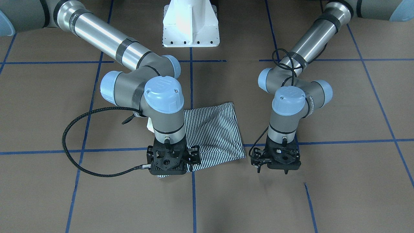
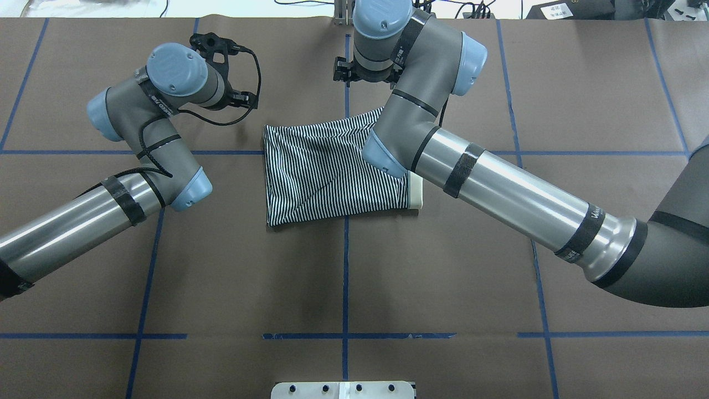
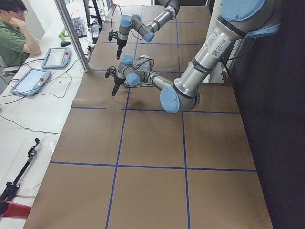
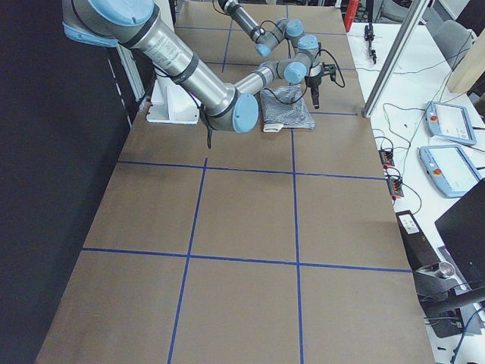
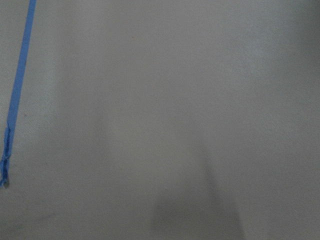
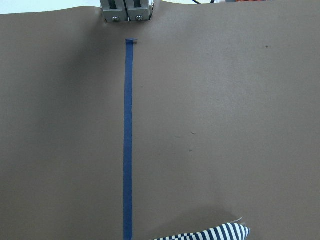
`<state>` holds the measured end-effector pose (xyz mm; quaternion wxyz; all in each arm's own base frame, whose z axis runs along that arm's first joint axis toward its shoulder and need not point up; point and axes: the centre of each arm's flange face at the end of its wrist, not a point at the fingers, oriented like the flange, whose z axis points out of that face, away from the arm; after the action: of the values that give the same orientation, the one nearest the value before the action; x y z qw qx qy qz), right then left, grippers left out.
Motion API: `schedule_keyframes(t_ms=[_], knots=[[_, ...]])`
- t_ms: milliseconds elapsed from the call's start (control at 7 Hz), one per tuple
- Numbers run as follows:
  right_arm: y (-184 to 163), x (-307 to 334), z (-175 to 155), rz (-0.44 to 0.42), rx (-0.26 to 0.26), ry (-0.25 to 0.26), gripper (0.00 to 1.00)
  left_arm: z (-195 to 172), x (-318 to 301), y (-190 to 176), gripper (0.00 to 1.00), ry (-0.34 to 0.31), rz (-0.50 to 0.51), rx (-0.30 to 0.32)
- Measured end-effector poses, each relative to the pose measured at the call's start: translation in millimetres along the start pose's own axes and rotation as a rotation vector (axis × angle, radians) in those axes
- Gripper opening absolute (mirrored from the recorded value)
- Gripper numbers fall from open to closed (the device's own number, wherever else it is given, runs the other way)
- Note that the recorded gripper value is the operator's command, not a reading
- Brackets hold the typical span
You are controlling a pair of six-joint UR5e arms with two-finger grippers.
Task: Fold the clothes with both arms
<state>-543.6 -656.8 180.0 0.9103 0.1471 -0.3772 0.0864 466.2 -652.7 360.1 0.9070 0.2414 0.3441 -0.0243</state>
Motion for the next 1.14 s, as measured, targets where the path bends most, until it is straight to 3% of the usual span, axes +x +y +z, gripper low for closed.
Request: schedule_keyframes(t_ms=[286,571,857,1143], knots=[[5.7,38.6,-4.7,-0.006,-0.013,-0.017,1.0,-21.3,-9.3,-9.0,1.0,0.063,0.011,-0.012],[0.3,126.1,-26.2,-0.033,-0.071,-0.065,1.0,-67.5,-56.0,-13.5,1.0,0.103,0.092,-0.017],[-10.3,270.0,-82.6,-0.14,-0.123,-0.088,1.0,-127.7,-141.2,-21.4,1.0,0.092,0.217,-0.025],[-13.6,419.1,-140.2,-0.278,-0.177,-0.053,1.0,-186.8,-252.6,-35.5,1.0,0.04,0.356,-0.038]])
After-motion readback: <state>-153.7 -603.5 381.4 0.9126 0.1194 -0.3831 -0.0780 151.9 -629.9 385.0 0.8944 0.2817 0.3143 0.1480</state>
